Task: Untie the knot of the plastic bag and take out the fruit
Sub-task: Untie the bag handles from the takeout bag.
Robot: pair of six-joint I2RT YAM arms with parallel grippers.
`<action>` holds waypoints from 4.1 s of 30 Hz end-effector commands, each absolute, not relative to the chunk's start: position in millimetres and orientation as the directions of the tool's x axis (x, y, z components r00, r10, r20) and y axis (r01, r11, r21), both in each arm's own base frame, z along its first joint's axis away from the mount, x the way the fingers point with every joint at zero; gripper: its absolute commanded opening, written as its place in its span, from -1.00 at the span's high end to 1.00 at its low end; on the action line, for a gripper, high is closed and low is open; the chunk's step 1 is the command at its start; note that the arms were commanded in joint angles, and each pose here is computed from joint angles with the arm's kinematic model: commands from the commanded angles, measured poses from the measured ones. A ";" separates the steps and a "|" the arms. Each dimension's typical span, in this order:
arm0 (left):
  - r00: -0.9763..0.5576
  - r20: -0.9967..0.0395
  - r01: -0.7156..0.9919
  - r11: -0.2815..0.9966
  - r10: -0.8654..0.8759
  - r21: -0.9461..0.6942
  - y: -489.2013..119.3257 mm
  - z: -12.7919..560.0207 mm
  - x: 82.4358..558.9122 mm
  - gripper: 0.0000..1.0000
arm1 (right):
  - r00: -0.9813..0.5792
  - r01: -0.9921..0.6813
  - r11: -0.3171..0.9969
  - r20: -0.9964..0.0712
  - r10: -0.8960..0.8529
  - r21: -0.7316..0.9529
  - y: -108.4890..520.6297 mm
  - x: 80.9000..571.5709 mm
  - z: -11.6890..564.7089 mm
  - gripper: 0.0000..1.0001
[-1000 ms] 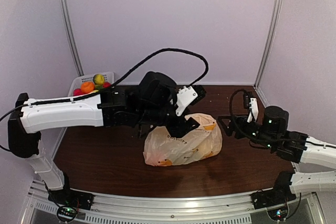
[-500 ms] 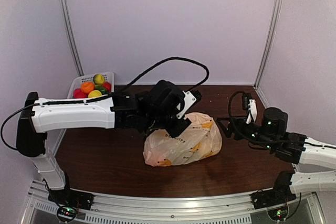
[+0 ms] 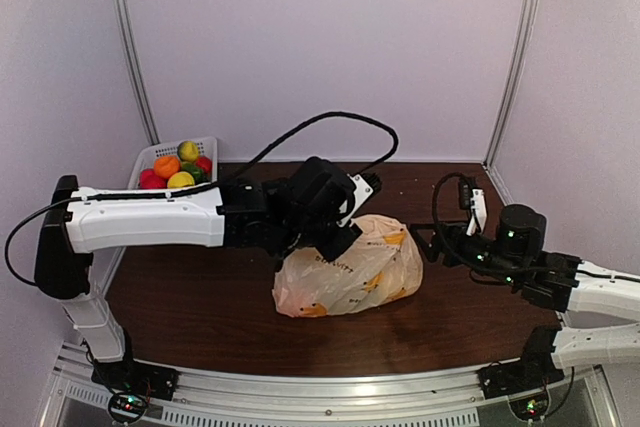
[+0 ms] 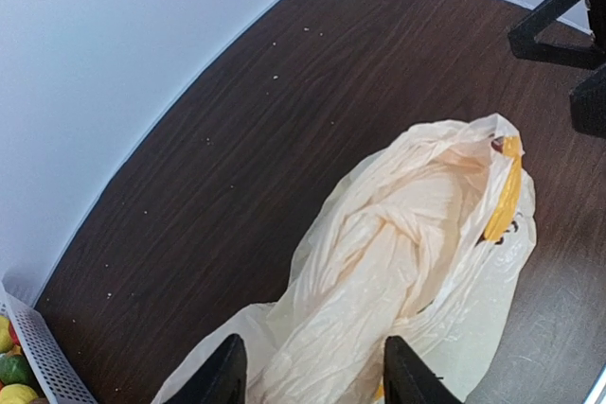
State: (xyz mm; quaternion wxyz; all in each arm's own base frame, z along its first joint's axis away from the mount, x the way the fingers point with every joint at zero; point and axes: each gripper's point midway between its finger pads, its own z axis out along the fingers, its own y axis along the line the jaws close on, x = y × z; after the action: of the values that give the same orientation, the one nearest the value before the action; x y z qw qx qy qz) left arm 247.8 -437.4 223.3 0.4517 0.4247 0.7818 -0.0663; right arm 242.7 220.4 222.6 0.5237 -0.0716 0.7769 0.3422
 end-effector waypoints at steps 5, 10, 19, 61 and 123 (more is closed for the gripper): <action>-0.241 -0.776 0.726 0.639 0.583 0.255 -447.4 221.9 251.7 0.45 | -0.455 -0.471 0.748 -0.855 0.248 0.468 222.6 242.4 216.6 -0.61; -0.240 -0.781 0.737 0.632 0.577 0.241 -449.8 224.8 250.0 0.88 | -0.462 -0.465 0.764 -0.859 0.222 0.447 222.4 243.8 217.2 -0.62; -0.207 -0.817 0.793 0.582 0.538 0.182 -452.8 240.3 234.2 1.00 | -0.490 -0.541 0.748 -0.867 0.092 0.385 235.8 244.5 232.9 -0.77; -0.205 -0.830 0.827 0.546 0.518 0.136 -453.6 240.0 222.8 1.00 | -0.592 -0.708 0.540 -0.800 -0.101 0.456 292.7 270.1 221.4 -0.22; -0.375 -0.884 0.750 0.652 0.279 -0.113 -405.4 240.6 245.0 1.00 | -0.548 -0.481 0.807 -0.836 0.027 0.342 217.9 296.7 233.4 0.18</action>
State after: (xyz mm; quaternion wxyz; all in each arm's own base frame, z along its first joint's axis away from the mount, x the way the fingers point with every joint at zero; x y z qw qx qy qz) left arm 244.2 -404.2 225.7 0.4396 0.3370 0.7979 -0.2376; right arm 289.3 213.5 234.9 0.4651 -0.1252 0.8277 0.2879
